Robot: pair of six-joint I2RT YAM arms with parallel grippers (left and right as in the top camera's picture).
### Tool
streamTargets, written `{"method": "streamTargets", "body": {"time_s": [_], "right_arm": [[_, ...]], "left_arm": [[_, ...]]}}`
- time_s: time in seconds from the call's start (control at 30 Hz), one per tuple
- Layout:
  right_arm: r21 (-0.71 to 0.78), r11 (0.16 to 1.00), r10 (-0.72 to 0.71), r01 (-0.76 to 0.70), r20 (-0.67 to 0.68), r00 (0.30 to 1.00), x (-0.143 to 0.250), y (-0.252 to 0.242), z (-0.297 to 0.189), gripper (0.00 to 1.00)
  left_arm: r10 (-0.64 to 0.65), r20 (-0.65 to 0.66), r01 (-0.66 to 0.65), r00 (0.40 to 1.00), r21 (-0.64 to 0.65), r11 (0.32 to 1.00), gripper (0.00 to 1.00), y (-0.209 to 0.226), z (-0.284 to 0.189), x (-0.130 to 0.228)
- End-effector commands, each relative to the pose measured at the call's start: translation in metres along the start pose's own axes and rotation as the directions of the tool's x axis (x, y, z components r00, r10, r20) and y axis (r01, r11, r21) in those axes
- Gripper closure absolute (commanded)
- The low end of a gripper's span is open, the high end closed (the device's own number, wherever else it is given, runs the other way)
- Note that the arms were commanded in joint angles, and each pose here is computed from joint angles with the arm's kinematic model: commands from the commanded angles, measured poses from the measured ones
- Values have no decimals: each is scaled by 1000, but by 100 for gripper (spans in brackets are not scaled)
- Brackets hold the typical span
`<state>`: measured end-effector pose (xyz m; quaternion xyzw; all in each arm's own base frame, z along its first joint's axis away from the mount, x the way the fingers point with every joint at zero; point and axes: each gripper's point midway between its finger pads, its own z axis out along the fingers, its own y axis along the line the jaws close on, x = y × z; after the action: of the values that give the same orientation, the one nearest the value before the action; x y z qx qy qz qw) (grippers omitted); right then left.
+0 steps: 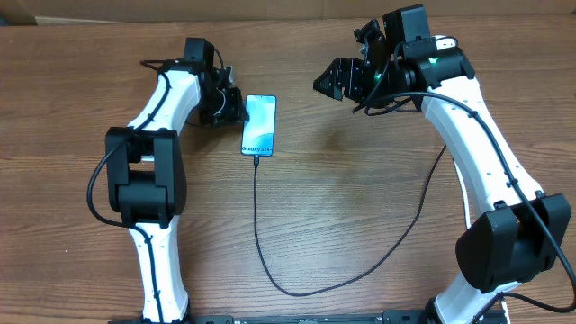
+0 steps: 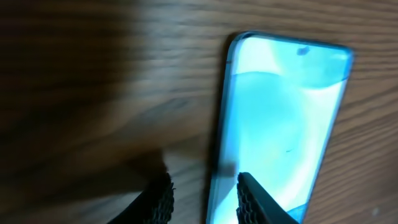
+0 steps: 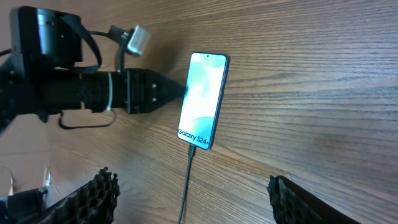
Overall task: Plug charger to phone and switch on socket
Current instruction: 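Lower the phone flat onto the table and open the left gripper, then move the right gripper over the white power strip's switch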
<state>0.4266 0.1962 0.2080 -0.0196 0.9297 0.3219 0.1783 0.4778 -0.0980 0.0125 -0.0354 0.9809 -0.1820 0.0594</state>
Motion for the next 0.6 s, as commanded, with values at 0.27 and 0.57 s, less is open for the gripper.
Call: {"method": "streamTargets", "body": {"time_s": [0.27,0.57], "right_arm": [[16,1000,-4,3,49,999,-13,0,-24,31],[324,939,71,-117,151,986,-32,-56,-90,31]], "left_arm": [[59,236,-16,970,-181,983,71,-13,-132,-70],[107,443,-11,890,-214,977,62,-39,-246,-84]]}}
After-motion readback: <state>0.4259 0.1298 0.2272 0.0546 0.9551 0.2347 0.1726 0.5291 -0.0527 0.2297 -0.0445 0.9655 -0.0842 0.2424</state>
